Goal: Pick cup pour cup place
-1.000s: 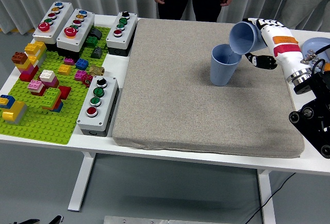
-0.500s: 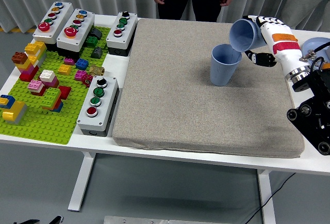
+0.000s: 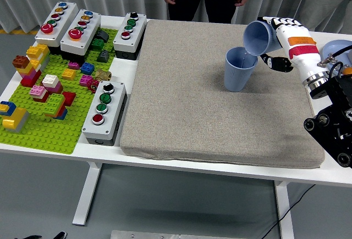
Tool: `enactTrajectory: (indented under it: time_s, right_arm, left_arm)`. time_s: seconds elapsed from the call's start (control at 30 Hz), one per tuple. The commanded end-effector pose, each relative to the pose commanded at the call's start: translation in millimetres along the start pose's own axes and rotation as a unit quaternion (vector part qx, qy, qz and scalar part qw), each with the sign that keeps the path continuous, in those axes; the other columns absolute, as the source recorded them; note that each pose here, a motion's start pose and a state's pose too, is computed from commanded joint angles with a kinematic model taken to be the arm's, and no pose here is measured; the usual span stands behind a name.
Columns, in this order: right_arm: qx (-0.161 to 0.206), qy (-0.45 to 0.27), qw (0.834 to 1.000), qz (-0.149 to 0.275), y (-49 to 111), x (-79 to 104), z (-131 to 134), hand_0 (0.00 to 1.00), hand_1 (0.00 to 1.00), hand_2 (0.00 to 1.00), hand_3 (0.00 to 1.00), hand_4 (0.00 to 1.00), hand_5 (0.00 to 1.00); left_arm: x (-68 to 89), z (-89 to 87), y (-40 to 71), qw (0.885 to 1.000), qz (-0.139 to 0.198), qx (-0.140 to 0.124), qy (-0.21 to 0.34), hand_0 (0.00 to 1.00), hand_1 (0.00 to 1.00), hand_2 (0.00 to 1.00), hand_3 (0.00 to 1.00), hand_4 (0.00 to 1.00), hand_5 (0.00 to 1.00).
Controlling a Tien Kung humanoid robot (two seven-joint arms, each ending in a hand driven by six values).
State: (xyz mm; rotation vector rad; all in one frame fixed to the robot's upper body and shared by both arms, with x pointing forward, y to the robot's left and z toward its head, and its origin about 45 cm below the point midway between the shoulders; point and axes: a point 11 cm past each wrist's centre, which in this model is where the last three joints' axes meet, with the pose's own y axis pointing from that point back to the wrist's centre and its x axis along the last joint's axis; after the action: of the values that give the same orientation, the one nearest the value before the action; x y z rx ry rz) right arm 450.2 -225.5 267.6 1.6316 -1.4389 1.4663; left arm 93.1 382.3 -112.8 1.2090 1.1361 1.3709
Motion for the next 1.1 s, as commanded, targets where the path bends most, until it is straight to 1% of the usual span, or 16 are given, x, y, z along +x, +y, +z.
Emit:
enactTrajectory:
  time_s: [0.43,0.47,0.63,0.67,0.8,1.1]
  right_arm:
    - [0.015,0.036,0.999,-0.001,-1.6,2.5,-2.9,0.888,0.744,0.611,0.662,0.703,0.034]
    - [0.016,0.038,0.999,-0.001,-1.8,2.8,-3.2,0.895,0.746,0.611,0.658,0.702,0.022]
    - [0.021,0.056,0.998,-0.003,-3.2,5.0,-3.1,0.895,0.746,0.611,0.658,0.702,0.022]
    - [0.023,0.060,0.998,-0.003,-3.5,5.4,-3.5,0.898,0.748,0.612,0.657,0.698,0.002]
    - [0.031,0.076,0.997,-0.006,-4.7,6.7,-5.2,0.898,0.748,0.612,0.657,0.698,0.002]
    - [0.038,0.107,0.993,-0.018,-5.7,3.7,-8.1,0.910,0.761,0.626,0.659,0.700,0.002]
  left_arm:
    - [0.0,0.7,0.1,1.000,0.000,-0.001,0.001,0.783,0.788,0.858,0.733,0.522,0.972]
    - [0.0,0.8,0.1,1.000,0.000,-0.001,0.001,0.783,0.788,0.858,0.734,0.522,0.972]
    - [-0.3,2.3,0.2,1.000,0.000,-0.003,0.002,0.783,0.788,0.858,0.734,0.522,0.972]
    - [-0.3,2.4,0.3,1.000,0.000,-0.003,0.002,0.783,0.788,0.858,0.734,0.523,0.972]
    - [-0.2,3.2,0.4,1.000,0.000,-0.004,0.002,0.783,0.788,0.858,0.734,0.523,0.972]
    - [0.1,2.8,0.4,1.000,0.000,-0.004,0.002,0.783,0.788,0.858,0.733,0.523,0.973]
